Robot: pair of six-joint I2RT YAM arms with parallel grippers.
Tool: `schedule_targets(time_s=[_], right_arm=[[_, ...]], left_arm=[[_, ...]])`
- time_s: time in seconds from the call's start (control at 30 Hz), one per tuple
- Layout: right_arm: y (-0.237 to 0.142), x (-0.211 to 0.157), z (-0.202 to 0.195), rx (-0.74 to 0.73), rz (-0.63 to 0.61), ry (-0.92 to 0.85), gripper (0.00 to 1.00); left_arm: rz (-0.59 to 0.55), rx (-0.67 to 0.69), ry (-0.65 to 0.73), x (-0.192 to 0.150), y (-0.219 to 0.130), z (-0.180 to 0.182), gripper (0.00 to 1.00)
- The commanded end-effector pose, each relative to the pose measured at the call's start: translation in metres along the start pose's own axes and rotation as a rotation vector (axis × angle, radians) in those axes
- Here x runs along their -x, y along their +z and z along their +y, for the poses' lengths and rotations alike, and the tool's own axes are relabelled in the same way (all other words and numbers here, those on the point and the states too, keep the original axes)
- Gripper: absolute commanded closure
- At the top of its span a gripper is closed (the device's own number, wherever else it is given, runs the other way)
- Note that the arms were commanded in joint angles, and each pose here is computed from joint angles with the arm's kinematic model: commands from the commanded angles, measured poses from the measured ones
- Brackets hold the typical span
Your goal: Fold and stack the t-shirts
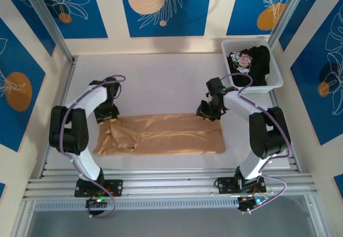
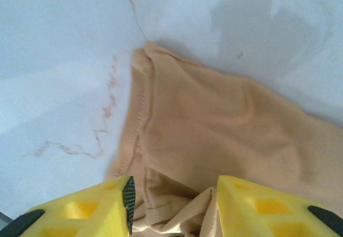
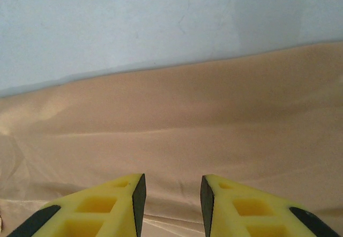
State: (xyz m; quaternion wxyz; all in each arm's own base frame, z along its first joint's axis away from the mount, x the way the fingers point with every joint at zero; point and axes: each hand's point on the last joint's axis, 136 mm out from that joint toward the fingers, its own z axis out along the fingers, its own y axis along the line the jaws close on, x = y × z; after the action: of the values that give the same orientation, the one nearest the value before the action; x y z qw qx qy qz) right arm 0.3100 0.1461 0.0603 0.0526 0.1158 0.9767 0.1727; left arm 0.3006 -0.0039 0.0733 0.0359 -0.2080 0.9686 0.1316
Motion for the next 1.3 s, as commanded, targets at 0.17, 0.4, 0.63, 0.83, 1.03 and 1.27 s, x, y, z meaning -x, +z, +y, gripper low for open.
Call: schedule_targets(time_s=[0.17,0.4,0.63,0.83,1.03,1.27], right_arm=[[-0.002,-0.006,-0.020,-0.021,0.021,0.033,0.70],[0.014,-0.006,-0.046,-0.158,0.114,0.082,0.77],[0.020,-0.002,-0.074,-0.254,0.192,0.167,0.77],[0.015,0.003,-0.086,-0.266,0.209,0.291,0.77],[0.017,-0.040,-0.075,-0.219,0.224,0.487,0.78],[0.037,-0.106,-0.011,-0.178,0.297,0.531,0.77]], left_arm=[[0.064,-0.286,-0.182,-0.073,-0.026,-0.029,0.71],[0.230,-0.254,-0.218,-0.084,0.019,-0.057,0.75],[0.278,-0.199,-0.186,-0.051,0.053,-0.078,0.78],[0.178,-0.369,-0.126,0.060,0.043,-0.170,0.73],[0.006,-0.636,-0.165,0.166,0.002,-0.283,0.68],[-0.113,-1.094,-0.202,0.205,-0.045,-0.386,0.62]])
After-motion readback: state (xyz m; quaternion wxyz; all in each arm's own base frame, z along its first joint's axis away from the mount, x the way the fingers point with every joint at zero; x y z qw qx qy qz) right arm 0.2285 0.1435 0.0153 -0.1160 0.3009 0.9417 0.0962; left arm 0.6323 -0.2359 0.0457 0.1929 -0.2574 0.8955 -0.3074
